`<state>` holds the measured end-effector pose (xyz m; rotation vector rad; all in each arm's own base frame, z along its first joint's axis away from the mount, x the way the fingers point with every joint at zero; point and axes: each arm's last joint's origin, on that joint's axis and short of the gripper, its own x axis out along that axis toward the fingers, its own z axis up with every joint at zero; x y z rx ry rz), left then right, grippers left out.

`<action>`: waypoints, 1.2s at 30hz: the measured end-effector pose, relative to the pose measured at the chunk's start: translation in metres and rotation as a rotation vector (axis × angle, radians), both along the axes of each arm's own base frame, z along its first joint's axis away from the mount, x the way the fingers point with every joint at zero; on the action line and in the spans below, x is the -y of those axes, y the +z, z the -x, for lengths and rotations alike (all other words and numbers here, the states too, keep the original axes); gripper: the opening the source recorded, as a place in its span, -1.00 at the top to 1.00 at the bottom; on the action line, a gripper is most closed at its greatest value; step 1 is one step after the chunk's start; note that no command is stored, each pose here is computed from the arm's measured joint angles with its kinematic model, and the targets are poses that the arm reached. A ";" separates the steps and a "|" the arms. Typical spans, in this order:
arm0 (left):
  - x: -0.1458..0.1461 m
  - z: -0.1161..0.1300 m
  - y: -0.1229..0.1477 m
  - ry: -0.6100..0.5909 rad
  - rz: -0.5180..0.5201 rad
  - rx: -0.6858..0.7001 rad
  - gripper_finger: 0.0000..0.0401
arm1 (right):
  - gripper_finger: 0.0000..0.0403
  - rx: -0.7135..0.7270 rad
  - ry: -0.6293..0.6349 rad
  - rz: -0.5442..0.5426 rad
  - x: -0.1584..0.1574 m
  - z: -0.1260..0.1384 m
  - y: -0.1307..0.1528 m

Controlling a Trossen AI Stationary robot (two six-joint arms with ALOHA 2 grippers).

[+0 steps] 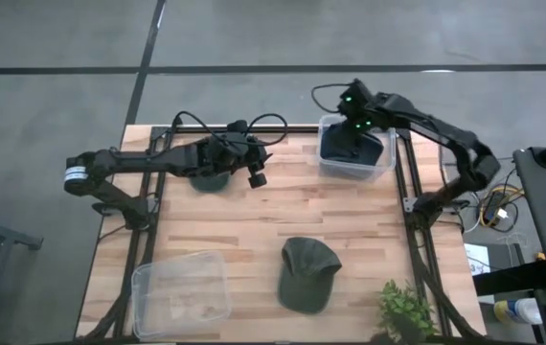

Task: Pick & Place hat
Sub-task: Put the top gray cap into the bottom transparent bin

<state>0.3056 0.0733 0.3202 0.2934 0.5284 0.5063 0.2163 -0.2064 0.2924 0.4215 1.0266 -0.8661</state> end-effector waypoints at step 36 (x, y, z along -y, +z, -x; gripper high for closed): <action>-0.062 0.095 -0.008 0.722 0.453 -0.054 0.30 | 0.96 1.050 0.383 0.243 -0.172 0.141 0.010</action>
